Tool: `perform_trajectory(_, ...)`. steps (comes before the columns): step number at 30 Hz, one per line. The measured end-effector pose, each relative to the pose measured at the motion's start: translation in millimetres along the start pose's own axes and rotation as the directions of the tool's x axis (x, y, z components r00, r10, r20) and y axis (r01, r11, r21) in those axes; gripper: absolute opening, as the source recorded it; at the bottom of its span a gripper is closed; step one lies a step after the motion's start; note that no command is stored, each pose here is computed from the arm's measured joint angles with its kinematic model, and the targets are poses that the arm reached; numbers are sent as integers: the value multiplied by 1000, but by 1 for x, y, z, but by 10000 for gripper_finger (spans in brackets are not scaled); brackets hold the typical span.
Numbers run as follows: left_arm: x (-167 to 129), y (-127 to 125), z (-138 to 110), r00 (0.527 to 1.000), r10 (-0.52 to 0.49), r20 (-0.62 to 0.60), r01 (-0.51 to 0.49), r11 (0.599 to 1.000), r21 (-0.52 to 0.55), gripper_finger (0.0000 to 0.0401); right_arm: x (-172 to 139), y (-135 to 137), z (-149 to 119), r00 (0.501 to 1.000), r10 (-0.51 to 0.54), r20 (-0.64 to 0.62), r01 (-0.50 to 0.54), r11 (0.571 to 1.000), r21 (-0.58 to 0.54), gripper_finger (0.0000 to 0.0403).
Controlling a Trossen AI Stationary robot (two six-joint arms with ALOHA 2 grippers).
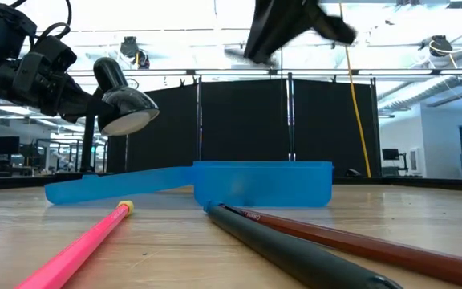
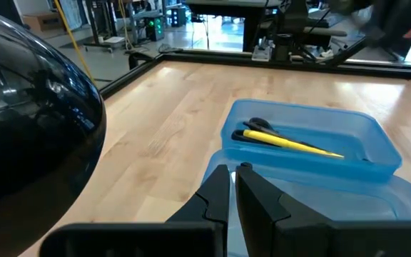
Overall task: Pick & place school supplies into a supply box
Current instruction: Put the black transparent pen into the blue supply box, then put the pink pen into the blue supply box
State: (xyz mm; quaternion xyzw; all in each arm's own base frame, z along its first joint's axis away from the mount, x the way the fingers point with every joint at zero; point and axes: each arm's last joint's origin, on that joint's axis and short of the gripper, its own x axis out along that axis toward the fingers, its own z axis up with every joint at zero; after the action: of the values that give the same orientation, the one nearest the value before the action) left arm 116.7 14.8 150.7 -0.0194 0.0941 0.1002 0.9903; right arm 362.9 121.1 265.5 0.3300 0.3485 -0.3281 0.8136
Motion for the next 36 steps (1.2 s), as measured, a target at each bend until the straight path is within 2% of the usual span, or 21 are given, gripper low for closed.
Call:
perform_trajectory(3, 0, 0, 0, 1000, 0, 0, 0, 1000, 1, 31, 24, -13, 16, 999, -26, -23, 26, 999, 35, 22)
perform_trajectory(6, 0, 0, 0, 1000, 0, 0, 0, 1000, 2, 31, 48, -26, 19, 999, 3, -39, 0, 997, 81, 22)
perform_trajectory(12, 0, 0, -1, 1000, 0, -6, 0, 1000, 3, 31, 87, -59, 0, 1000, 13, -29, -7, 981, 196, 27)
perform_trajectory(15, 0, 0, -1, 1000, 0, -8, 0, 1000, 3, 31, 99, -75, -13, 997, 10, -76, 10, 965, 263, 31)
perform_trajectory(19, 0, 0, -1, 1000, 0, -11, 0, 1000, 4, 31, 107, -90, -27, 993, 8, -117, 28, 953, 300, 20)
perform_trajectory(26, 0, 0, -1, 1000, 0, -12, 0, 1000, 7, 31, 109, -93, -26, 991, 12, -132, 28, 953, 300, 22)
perform_trajectory(36, 0, 0, -1, 1000, 0, -11, 0, 1000, 10, 31, 109, -89, -24, 992, 48, -116, -11, 953, 301, 94)
